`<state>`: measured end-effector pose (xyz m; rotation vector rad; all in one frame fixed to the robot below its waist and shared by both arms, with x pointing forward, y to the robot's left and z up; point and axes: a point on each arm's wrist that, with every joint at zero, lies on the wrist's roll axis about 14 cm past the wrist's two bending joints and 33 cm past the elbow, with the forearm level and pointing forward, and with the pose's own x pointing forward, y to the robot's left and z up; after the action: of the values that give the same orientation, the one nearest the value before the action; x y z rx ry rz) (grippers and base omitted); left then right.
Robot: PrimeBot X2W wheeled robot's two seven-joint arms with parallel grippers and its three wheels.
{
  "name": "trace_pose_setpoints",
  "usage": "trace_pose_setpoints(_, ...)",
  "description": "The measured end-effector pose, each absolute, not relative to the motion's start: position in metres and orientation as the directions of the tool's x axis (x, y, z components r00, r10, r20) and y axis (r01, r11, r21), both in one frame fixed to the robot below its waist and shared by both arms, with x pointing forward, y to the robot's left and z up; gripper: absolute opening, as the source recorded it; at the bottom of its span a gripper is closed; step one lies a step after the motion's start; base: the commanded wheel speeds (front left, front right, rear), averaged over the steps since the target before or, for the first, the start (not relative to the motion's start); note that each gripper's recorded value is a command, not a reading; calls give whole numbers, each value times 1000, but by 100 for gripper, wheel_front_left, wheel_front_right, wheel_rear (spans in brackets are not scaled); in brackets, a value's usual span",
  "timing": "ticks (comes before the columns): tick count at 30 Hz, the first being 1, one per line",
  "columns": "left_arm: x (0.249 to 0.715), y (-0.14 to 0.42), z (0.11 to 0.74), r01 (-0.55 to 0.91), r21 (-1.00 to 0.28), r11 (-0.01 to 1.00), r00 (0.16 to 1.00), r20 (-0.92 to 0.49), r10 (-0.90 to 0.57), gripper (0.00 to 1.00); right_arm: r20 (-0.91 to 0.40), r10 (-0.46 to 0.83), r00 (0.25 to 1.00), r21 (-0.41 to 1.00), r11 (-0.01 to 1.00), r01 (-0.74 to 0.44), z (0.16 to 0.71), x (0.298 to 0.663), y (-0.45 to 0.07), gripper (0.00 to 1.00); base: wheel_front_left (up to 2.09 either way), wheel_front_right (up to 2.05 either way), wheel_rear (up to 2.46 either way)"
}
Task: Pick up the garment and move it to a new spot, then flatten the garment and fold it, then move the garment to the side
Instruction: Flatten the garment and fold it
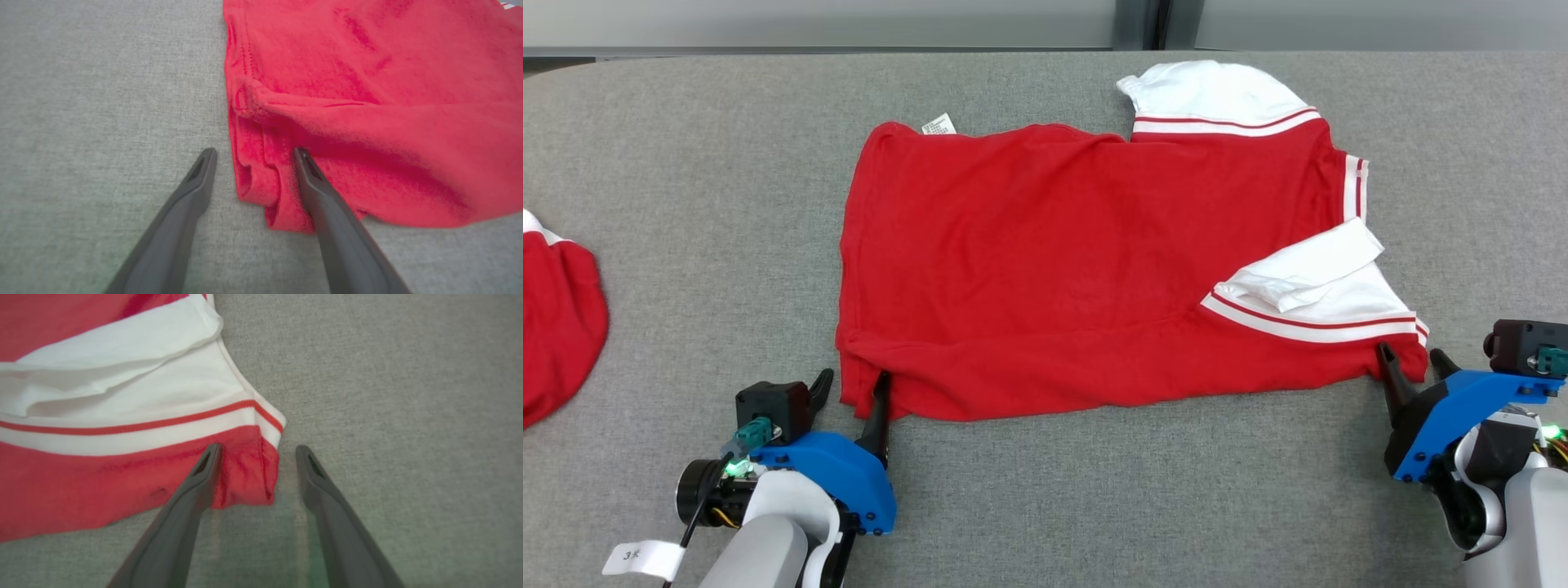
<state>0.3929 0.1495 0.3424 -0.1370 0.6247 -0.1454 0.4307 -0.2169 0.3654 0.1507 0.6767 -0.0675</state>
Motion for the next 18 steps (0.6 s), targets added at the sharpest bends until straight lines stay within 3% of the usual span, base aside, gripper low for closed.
trace_pose_setpoints(1, 393, 149, 342, 99, -171, 980, 798, -575, -181, 95, -631, -8, 776, 119, 987, 107, 365, 431, -215, 29, 0, 0, 0)
trace_pose_setpoints(2, 394, 148, 342, 103, -172, 980, 797, -575, -185, 45, -631, -3, 776, 123, 987, 104, 365, 431, -214, 0, 0, 0, 0)
trace_pose_setpoints(3, 393, 147, 341, 102, -176, 979, 792, -581, -187, 0, -630, 4, 777, 128, 987, 99, 365, 431, -212, 0, 0, 0, 0)
trace_pose_setpoints(18, 357, 154, 355, 65, -246, 967, 778, -594, -203, 0, -573, -5, 819, 165, 979, 121, 401, 391, -221, 0, 0, 0, 0)
